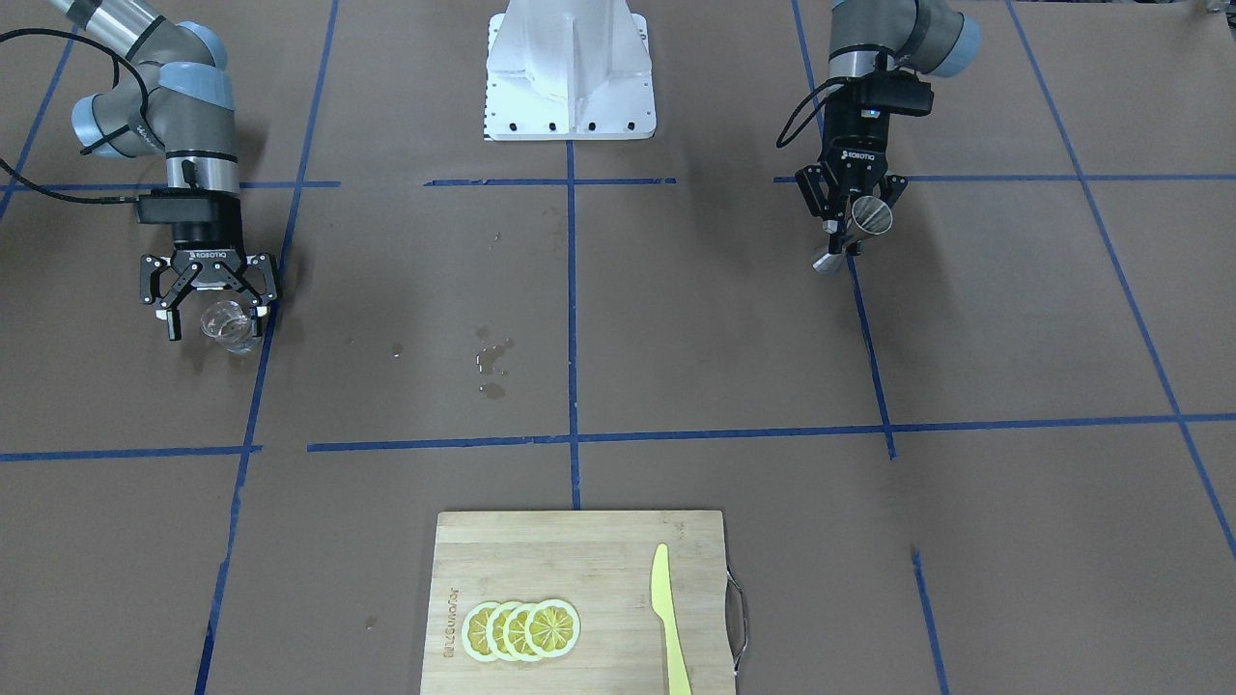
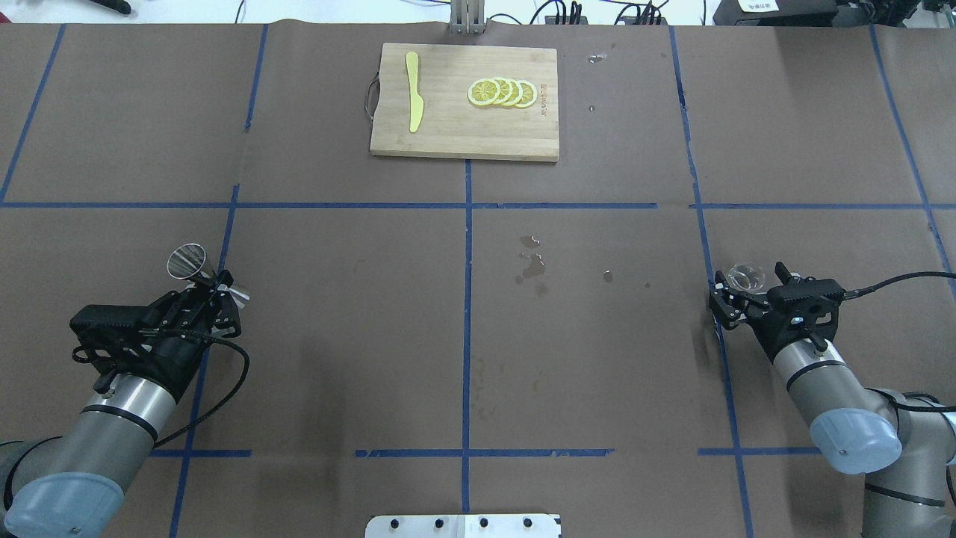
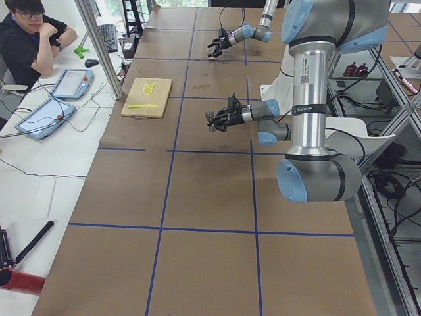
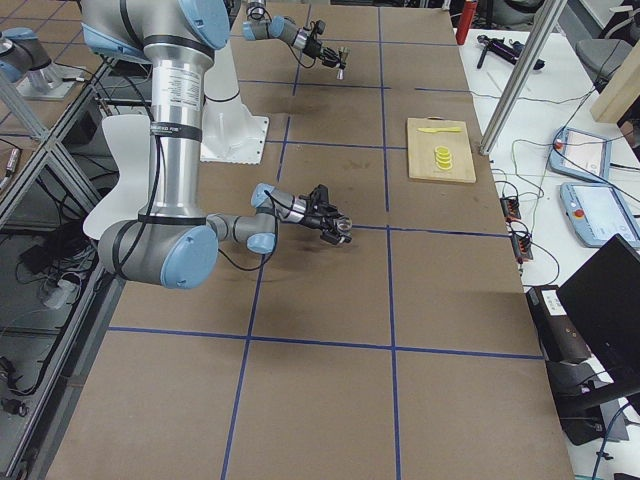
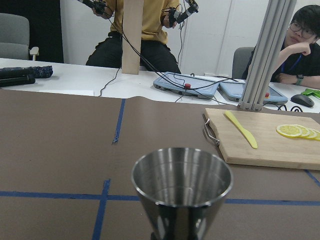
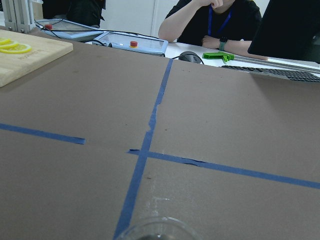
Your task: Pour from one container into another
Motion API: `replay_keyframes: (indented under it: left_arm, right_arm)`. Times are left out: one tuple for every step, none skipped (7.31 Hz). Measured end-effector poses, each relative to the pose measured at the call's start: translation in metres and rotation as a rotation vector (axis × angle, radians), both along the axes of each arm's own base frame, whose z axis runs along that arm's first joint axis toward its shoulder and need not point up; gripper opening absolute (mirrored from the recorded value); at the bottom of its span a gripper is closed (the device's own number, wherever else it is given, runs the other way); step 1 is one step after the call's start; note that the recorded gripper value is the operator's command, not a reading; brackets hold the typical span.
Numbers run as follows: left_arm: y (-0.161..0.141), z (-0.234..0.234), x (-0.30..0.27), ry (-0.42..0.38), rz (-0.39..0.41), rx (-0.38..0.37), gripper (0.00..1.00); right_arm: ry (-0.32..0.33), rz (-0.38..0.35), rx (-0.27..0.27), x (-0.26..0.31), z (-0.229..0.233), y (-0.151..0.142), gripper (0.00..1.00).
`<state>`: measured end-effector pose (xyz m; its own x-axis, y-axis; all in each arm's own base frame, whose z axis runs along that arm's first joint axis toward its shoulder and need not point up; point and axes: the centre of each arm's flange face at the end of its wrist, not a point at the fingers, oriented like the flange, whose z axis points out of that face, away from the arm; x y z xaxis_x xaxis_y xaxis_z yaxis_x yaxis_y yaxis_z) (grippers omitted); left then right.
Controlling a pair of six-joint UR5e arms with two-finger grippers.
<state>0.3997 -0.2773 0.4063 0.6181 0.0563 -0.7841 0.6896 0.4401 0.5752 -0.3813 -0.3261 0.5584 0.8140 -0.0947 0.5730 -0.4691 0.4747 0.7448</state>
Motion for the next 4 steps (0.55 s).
replay_keyframes:
  left_arm:
    - [-0.0001, 0.0009, 0.0007, -0.001, 0.0, 0.0, 0.0]
    - [-0.0003, 0.0005, 0.0013, 0.0, -0.001, 0.0, 0.0]
    - [-0.0007, -0.0002, 0.0016, 0.002, -0.001, 0.0, 0.0]
    - [-0.0008, -0.0003, 0.0017, 0.003, -0.002, 0.0, 0.0]
  right_arm:
    - [-0.01, -0.011, 0.014, 0.0002, -0.0018, -0.0005, 1.0]
    - [-0.018, -0.02, 0.019, 0.0002, -0.0036, -0.0002, 1.0]
    - [-0.023, -0.024, 0.021, 0.0003, -0.0039, 0.0, 0.99]
    - [-0.025, -0.025, 0.02, 0.0, -0.0032, 0.0005, 1.0]
